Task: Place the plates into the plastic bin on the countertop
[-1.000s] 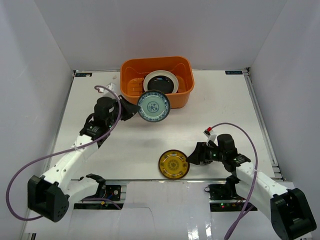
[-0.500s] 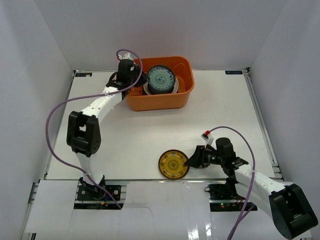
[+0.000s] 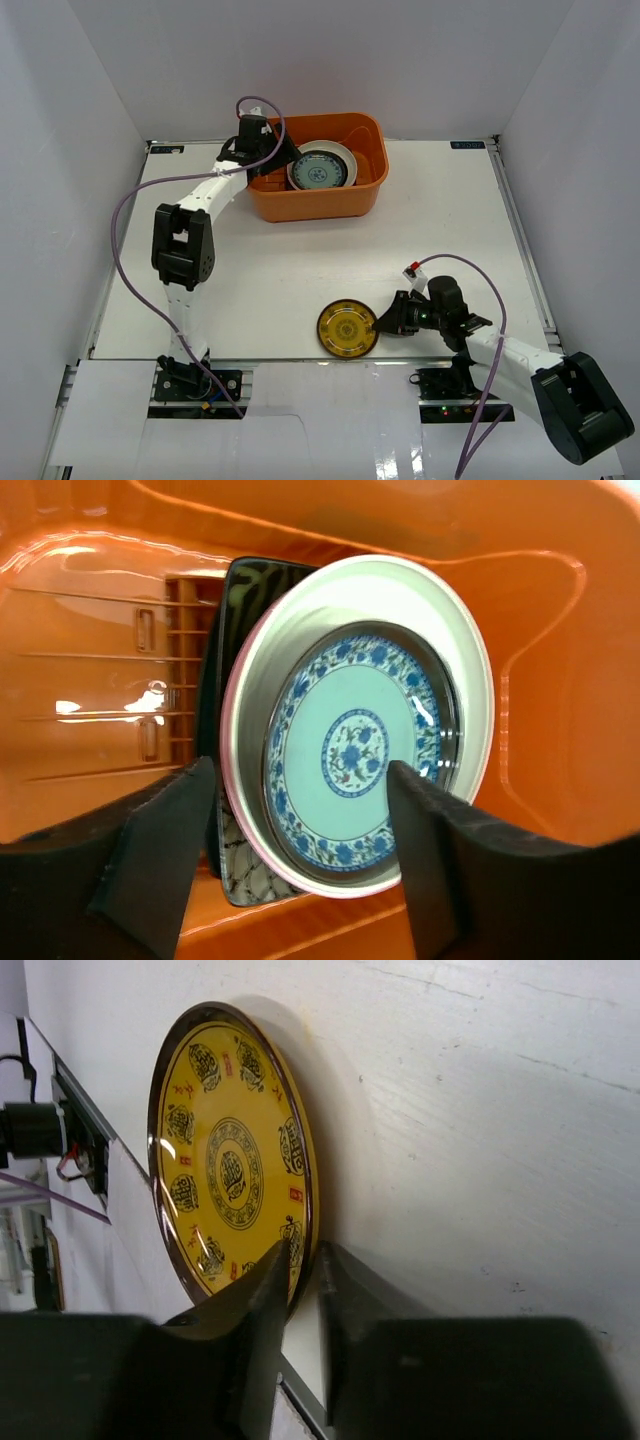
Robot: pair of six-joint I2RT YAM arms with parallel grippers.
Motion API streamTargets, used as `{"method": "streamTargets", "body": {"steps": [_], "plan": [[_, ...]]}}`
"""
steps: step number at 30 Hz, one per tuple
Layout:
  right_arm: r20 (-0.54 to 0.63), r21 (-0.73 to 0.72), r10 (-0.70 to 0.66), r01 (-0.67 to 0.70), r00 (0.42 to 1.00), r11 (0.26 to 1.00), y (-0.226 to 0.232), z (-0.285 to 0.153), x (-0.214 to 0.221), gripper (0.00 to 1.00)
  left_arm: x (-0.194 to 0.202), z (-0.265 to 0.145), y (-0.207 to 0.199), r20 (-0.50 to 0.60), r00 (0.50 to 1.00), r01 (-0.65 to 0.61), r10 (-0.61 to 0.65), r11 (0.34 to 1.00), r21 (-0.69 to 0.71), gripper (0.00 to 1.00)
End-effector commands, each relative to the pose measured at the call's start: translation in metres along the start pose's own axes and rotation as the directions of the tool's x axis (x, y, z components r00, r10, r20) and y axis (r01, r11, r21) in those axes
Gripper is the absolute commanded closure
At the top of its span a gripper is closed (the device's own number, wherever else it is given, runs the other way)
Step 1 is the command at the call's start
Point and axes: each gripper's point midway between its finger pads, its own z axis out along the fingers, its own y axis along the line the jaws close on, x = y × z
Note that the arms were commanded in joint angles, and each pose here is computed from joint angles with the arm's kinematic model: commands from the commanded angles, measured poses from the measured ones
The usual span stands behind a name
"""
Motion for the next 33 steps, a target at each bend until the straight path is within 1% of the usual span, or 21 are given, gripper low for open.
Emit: {"method": "streamTargets", "body": {"steps": [1, 2, 3, 4, 7, 10, 11, 12, 13, 14, 16, 19, 20, 21, 23, 25, 26, 27, 28, 29, 33], "plan": [[0.008, 0.024, 0.022, -0.022, 1.0, 0.999, -0.011, 0.001, 0.01, 0.81, -0.048, -0.04, -0.037, 0.081, 0.997, -0.023, 0.013, 0.993, 0.119, 0.19], [0.013, 0.018, 0.026, -0.026, 1.0, 0.999, -0.01, 0.002, 0.009, 0.84, -0.054, -0.048, -0.039, 0.087, 0.996, -0.023, 0.01, 0.99, 0.139, 0.15], [0.023, 0.009, 0.022, -0.022, 1.0, 1.0, -0.007, 0.001, 0.006, 0.91, -0.058, -0.057, -0.046, 0.087, 0.996, -0.031, 0.017, 0.985, 0.169, 0.06], [0.027, 0.009, 0.016, -0.016, 0.999, 1.0, -0.007, 0.001, 0.005, 0.92, -0.072, -0.08, -0.059, 0.126, 0.992, -0.052, 0.027, 0.979, 0.199, 0.02], [0.052, 0.009, -0.01, 0.009, 0.999, 1.0, -0.002, 0.0, -0.005, 0.92, -0.074, -0.117, -0.072, 0.148, 0.988, -0.084, 0.047, 0.964, 0.251, 0.02], [0.106, -0.054, -0.036, 0.041, 0.994, 0.998, 0.02, -0.003, -0.026, 0.92, -0.065, -0.172, -0.073, 0.184, 0.98, -0.121, 0.073, 0.957, 0.263, 0.02], [0.119, -0.068, -0.05, 0.059, 0.992, 0.996, 0.027, -0.004, -0.032, 0.92, -0.074, -0.217, -0.08, 0.257, 0.963, -0.153, 0.079, 0.948, 0.281, 0.02], [0.148, -0.086, -0.075, 0.088, 0.986, 0.992, 0.041, -0.008, -0.047, 0.92, -0.049, -0.219, -0.06, 0.227, 0.969, -0.148, 0.092, 0.958, 0.246, 0.02], [0.175, -0.085, -0.087, 0.103, 0.981, 0.991, 0.048, -0.01, -0.058, 0.92, -0.045, -0.232, -0.05, 0.26, 0.958, -0.179, 0.122, 0.962, 0.207, 0.02], [0.208, -0.1, -0.095, 0.118, 0.973, 0.988, 0.059, -0.015, -0.069, 0.92, -0.049, -0.272, -0.051, 0.335, 0.933, -0.213, 0.135, 0.955, 0.208, 0.02], [0.28, -0.129, -0.129, 0.17, 0.951, 0.977, 0.088, -0.026, -0.1, 0.92, -0.017, -0.277, -0.013, 0.308, 0.933, -0.225, 0.184, 0.969, 0.104, 0.02], [0.375, -0.128, -0.185, 0.248, 0.908, 0.96, 0.125, -0.042, -0.144, 0.92, 0.025, -0.298, 0.025, 0.295, 0.935, -0.216, 0.195, 0.976, 0.039, 0.02], [0.391, -0.119, -0.188, 0.252, 0.901, 0.96, 0.13, -0.043, -0.154, 0.92, 0.031, -0.314, 0.027, 0.329, 0.927, -0.212, 0.182, 0.976, 0.055, 0.02], [0.452, -0.11, -0.203, 0.28, 0.868, 0.954, 0.145, -0.051, -0.177, 0.92, 0.054, -0.305, 0.044, 0.286, 0.941, -0.2, 0.181, 0.979, 0.04, 0.02], [0.477, -0.09, -0.201, 0.276, 0.855, 0.957, 0.151, -0.047, -0.2, 0.92, 0.075, -0.306, 0.048, 0.259, 0.952, -0.187, 0.161, 0.979, 0.078, 0.02], [0.559, -0.05, -0.244, 0.326, 0.793, 0.944, 0.175, -0.055, -0.244, 0.92, 0.097, -0.301, 0.052, 0.231, 0.96, -0.188, 0.158, 0.975, 0.115, 0.02], [0.549, -0.014, -0.245, 0.302, 0.799, 0.953, 0.166, -0.042, -0.26, 0.92, 0.101, -0.299, 0.05, 0.234, 0.959, -0.191, 0.157, 0.972, 0.133, 0.02], [0.577, 0.03, -0.256, 0.293, 0.776, 0.956, 0.164, -0.041, -0.28, 0.92, 0.107, -0.296, 0.051, 0.223, 0.962, -0.194, 0.16, 0.971, 0.14, 0.02], [0.63, 0.064, -0.3, 0.337, 0.717, 0.939, 0.184, -0.052, -0.311, 0.92, 0.108, -0.299, 0.044, 0.216, 0.962, -0.206, 0.169, 0.966, 0.16, 0.02], [0.618, 0.107, -0.309, 0.312, 0.723, 0.944, 0.17, -0.035, -0.327, 0.92, 0.108, -0.302, 0.037, 0.219, 0.957, -0.232, 0.191, 0.956, 0.18, 0.02], [0.664, 0.214, -0.354, 0.286, 0.658, 0.934, 0.166, -0.017, -0.403, 0.92, 0.107, -0.313, 0.025, 0.26, 0.936, -0.294, 0.239, 0.934, 0.203, 0.02]]}}
